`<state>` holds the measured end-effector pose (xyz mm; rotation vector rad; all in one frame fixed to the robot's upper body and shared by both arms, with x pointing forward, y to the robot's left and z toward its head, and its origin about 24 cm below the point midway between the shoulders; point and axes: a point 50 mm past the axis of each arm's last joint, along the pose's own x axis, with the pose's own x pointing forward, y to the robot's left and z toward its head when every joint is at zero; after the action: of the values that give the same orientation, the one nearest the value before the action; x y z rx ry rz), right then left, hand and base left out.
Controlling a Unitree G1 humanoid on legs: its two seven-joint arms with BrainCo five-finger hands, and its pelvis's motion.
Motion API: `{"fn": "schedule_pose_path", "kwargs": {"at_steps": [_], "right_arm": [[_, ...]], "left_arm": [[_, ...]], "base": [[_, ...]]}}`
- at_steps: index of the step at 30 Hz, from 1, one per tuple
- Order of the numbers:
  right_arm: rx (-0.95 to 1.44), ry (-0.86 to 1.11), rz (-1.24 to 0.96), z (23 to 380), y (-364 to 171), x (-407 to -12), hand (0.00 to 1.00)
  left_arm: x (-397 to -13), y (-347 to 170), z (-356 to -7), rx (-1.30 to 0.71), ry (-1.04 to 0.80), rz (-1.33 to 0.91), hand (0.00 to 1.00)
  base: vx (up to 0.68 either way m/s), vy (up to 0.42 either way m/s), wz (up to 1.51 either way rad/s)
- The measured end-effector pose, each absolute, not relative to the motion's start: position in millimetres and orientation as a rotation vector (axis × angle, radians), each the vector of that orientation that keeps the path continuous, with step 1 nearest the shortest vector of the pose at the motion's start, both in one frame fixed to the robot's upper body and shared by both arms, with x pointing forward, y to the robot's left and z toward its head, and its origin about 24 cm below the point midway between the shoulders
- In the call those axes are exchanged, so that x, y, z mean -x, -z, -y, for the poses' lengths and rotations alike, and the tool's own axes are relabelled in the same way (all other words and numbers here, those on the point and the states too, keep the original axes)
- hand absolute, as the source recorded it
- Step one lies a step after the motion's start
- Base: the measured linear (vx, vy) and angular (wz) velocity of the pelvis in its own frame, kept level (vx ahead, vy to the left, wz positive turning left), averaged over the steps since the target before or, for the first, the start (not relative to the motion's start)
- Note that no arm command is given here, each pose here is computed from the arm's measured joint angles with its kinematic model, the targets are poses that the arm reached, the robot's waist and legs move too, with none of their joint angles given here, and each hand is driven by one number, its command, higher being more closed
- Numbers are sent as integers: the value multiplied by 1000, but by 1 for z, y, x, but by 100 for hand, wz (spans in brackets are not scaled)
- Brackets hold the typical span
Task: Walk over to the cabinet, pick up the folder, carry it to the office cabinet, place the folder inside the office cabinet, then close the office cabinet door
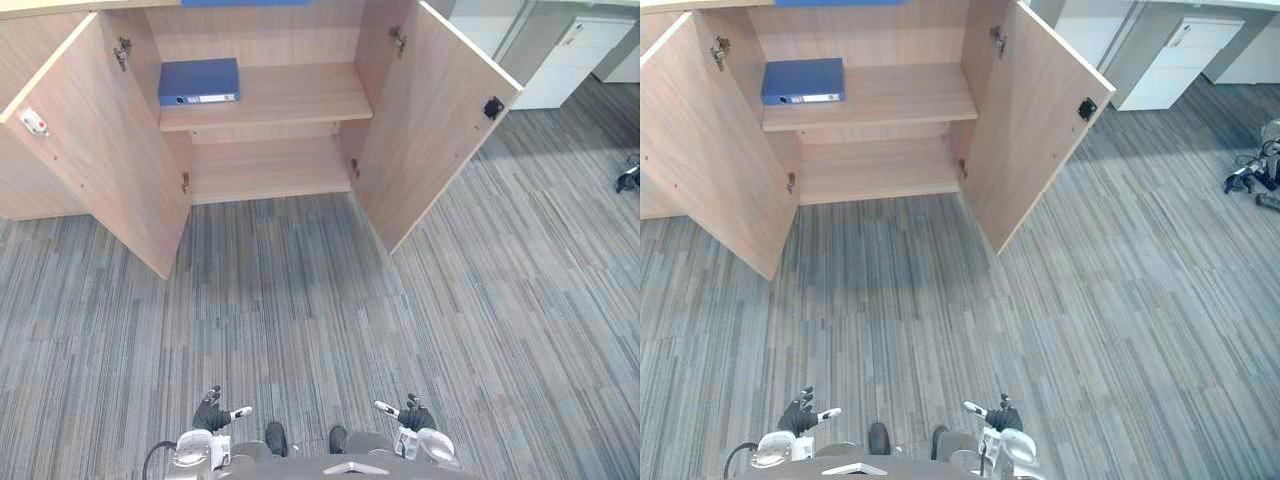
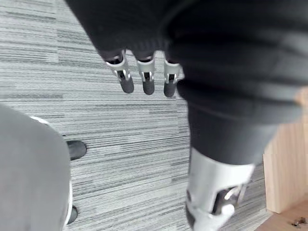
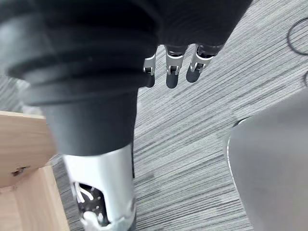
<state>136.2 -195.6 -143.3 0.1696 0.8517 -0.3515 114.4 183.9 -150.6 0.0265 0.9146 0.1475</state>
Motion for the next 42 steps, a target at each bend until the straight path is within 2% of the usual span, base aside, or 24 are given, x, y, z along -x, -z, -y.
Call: {"fn": "schedule_pose_path", "kwargs": {"at_steps": [9, 16, 21, 27, 33, 42], "right_arm": [[-155, 330, -798, 197, 136, -149, 0], [-145, 327, -769, 201, 132, -151, 0], [-201, 328, -749, 189, 131, -153, 0], [-224, 336, -773, 185, 134, -152, 0], [-242, 327, -811, 177, 140, -146, 0], [-224, 275, -742, 177, 130, -166, 0]], "left_arm": [[-124, 148, -182, -30, -135, -896, 0], [-127, 146, -180, 68, -228, -862, 0], [-141, 136, -184, 77, -250, -786, 0], [-145, 137, -179, 53, -203, -791, 0], [-139, 140, -189, 32, -218, -822, 0], [-129, 147, -184, 10, -177, -878, 0]], "base": [[291, -17, 38], [441, -198, 10], [401, -106, -37], [338, 152, -32], [401, 260, -35], [402, 71, 18]]}}
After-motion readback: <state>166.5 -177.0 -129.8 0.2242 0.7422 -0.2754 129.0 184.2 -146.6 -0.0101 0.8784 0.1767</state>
